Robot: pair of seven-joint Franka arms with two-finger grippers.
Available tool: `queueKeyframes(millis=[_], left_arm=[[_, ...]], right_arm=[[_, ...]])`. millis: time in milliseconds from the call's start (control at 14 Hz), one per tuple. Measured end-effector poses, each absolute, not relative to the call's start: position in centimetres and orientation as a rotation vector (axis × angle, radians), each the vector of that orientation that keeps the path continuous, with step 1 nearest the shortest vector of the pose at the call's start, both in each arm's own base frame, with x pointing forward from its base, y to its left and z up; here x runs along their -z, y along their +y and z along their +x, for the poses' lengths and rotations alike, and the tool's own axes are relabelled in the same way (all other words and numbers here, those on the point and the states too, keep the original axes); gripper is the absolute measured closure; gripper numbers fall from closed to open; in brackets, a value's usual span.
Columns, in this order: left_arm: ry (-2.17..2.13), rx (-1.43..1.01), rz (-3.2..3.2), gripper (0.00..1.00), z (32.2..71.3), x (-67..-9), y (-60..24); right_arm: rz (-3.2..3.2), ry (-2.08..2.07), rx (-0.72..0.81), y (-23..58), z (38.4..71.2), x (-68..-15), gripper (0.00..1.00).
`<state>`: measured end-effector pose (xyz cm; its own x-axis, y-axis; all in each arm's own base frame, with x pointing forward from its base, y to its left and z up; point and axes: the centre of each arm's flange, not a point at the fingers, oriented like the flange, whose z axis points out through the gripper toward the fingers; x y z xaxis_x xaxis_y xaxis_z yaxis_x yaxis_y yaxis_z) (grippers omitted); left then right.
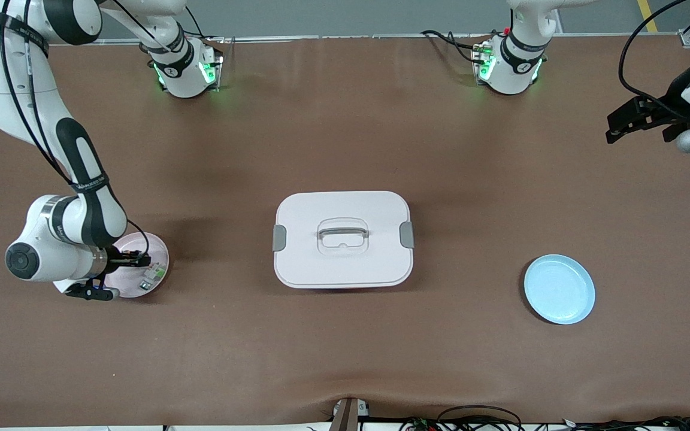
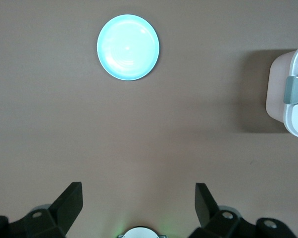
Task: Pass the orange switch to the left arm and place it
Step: 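Close the right gripper on the black-orange switch, then lift the switch with the right gripper over the white box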
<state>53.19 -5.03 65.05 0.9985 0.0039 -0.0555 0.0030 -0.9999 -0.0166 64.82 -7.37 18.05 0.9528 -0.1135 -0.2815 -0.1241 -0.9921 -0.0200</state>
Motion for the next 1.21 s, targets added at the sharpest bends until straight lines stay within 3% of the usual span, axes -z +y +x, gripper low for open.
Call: queueKeyframes(millis=[570, 1211], left_arm=[[-0.005, -0.087, -3.124, 0.00, 53.2, -65.0, -5.0], [-0.016, -0.093, -3.124, 0.00, 53.4, -64.8, -4.7]], right_arm=[[-2.819, 0.386, -0.611, -3.0, 63.6, -30.0, 0.27], [-2.677, 0.711, -0.750, 9.6, 62.4, -35.6, 0.27]])
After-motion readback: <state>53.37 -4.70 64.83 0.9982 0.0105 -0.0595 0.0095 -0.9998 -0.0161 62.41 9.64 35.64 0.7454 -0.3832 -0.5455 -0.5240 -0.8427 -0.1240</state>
